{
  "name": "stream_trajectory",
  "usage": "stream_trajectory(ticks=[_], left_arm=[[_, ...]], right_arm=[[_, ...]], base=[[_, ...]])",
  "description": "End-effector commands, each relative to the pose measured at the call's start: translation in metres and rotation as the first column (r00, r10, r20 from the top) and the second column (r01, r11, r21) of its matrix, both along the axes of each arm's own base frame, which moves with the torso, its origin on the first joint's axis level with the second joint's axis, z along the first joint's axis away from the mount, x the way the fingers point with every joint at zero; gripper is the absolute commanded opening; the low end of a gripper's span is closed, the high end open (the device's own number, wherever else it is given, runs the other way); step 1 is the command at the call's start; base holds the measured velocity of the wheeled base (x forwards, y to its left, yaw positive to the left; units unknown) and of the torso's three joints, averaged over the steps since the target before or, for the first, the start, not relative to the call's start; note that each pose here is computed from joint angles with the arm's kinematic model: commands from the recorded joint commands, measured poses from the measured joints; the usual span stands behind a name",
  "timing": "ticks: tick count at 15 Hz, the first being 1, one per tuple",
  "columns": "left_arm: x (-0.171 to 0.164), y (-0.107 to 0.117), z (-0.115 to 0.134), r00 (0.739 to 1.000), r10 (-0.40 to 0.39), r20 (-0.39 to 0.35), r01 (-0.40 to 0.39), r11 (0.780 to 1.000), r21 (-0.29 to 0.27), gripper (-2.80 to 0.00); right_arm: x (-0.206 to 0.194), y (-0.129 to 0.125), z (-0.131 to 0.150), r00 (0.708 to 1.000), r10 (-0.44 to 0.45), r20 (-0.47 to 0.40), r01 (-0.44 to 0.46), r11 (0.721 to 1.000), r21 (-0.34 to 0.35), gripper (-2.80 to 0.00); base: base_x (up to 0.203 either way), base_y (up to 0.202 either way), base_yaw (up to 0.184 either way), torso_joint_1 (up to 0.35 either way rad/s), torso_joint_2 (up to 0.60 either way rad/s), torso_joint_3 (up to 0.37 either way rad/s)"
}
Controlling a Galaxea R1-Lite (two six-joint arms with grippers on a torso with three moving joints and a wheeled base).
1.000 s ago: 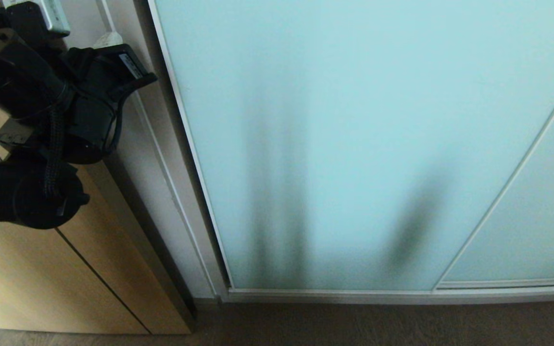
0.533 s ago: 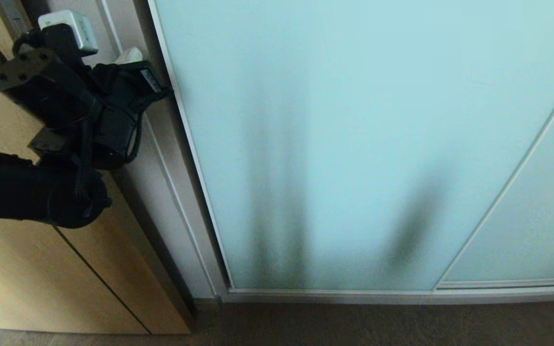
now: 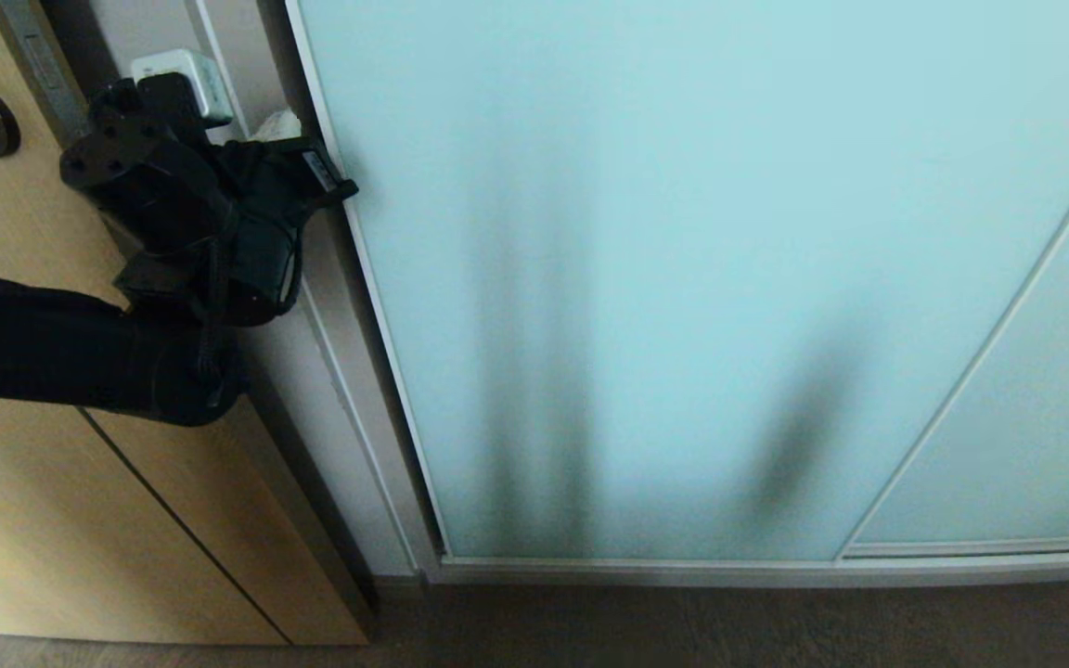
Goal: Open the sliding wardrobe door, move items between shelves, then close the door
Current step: Open the door
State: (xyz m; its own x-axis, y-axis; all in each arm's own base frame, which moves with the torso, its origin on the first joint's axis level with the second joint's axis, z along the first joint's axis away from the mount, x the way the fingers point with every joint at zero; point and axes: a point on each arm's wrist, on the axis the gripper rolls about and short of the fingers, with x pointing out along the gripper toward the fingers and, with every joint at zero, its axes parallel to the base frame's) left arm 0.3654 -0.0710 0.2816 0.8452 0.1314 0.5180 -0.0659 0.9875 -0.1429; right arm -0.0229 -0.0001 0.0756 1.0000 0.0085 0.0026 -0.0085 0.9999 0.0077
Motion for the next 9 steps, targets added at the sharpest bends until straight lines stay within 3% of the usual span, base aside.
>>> stream_trajectory(ticks=[1, 9], left_arm=[[0.007, -0.001, -0.006, 1.0, 0.004, -0.009, -0.004, 1.0, 0.0, -2.8], [0.03, -0.003, -0.023, 0.999, 0.01, -0.033, -0.009, 1.0, 0.003, -2.8]], right_arm=[[0.0, 0.0, 0.0, 1.0, 0.001, 0.001, -0.001, 1.0, 0.0, -2.8], [0.0, 0.0, 0.0, 1.0, 0.001, 0.001, -0.001, 1.0, 0.0, -2.8]], base=[[0.0, 0.0, 0.0, 0.0, 0.0, 0.0], [0.0, 0.0, 0.0, 0.0, 0.0, 0.0]])
